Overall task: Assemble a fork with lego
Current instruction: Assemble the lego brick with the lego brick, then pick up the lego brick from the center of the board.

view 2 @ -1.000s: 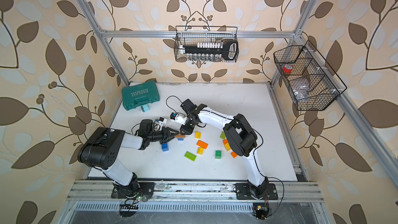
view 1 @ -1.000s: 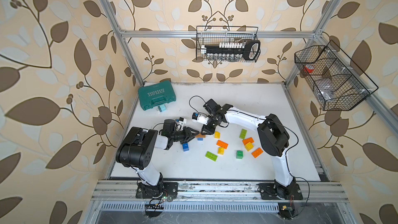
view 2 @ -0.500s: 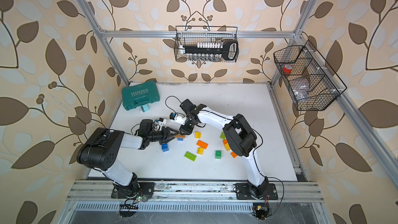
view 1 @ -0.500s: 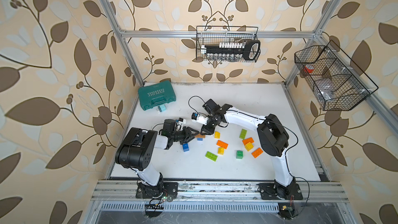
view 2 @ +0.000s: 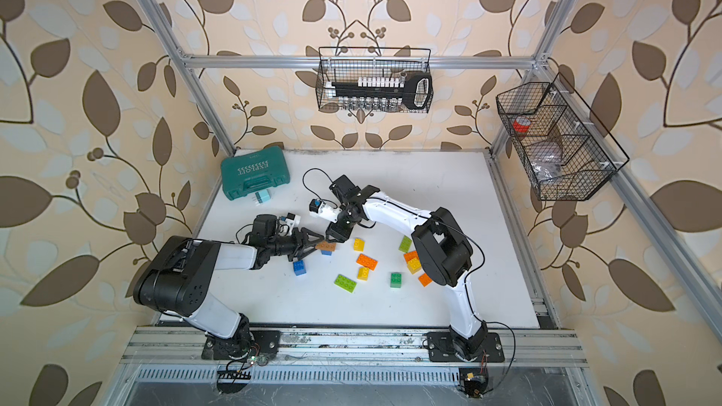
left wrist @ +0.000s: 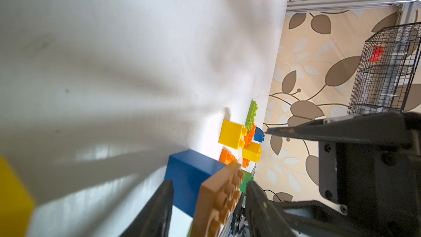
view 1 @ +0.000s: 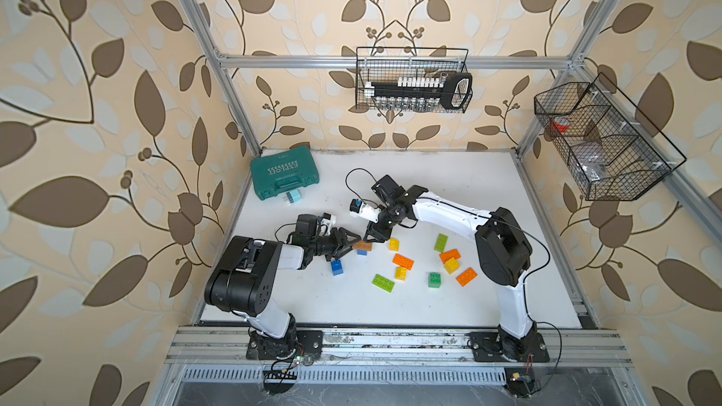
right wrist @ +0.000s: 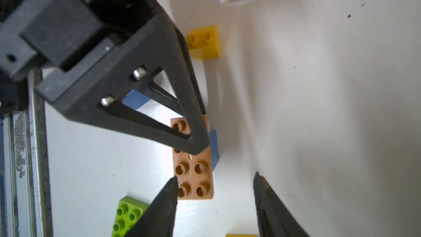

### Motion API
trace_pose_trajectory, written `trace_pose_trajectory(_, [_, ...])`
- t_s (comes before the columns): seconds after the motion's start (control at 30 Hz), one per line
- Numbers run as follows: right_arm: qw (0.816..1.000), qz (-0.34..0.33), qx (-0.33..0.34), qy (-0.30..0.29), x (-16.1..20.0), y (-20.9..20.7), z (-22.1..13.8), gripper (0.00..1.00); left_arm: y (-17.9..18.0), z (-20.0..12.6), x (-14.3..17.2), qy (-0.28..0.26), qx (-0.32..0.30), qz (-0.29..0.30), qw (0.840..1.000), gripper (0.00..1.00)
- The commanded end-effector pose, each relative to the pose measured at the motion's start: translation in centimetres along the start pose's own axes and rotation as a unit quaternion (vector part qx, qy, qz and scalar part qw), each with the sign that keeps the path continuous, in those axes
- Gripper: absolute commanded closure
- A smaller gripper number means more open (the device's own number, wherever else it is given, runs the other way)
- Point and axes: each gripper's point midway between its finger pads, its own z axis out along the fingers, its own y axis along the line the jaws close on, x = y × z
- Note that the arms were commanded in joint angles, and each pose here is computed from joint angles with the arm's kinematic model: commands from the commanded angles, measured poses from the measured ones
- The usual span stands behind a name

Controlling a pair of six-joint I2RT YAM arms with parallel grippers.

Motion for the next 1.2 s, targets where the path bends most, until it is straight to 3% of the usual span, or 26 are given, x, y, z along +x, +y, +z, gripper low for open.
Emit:
trace_pose_trajectory(0.0, [0.999,0.002,0.031,-0.014,0.1,-0.3,-2.2,0.41,-2.7,-0.6,-1.2,-0.018,0.01,0.037,0.999,0.44])
trace_pose_trajectory(0.17, [0.999,0.009,0.052,-0.01,1.5,0.7,-3.4,0.37,-4.0,-1.7,-1.1,-0.027,0.009,0.053,0.998,0.44])
trace_pose_trajectory(0.4, [0.996,0.023,0.08,0.012,4.8,4.0,-3.5,0.33,-2.3,-4.3,-0.9,-0.051,-0.043,0.052,0.996,0.43])
trace_pose_trajectory(0.67, [0.992,0.03,0.099,0.073,8.7,8.0,-1.1,0.29,-1.6,-5.7,-0.3,-0.068,-0.042,0.045,0.996,0.41])
trace_pose_trajectory(0.83, [0.987,0.048,0.14,0.069,9.1,8.8,-0.3,0.26,-1.5,-6.0,-0.2,-0.077,-0.042,0.044,0.995,0.41])
trace_pose_trajectory(1.17, [0.987,0.055,0.124,0.084,10.1,9.9,2.2,0.31,-0.7,-6.7,0.2,-0.099,-0.052,0.032,0.993,0.41])
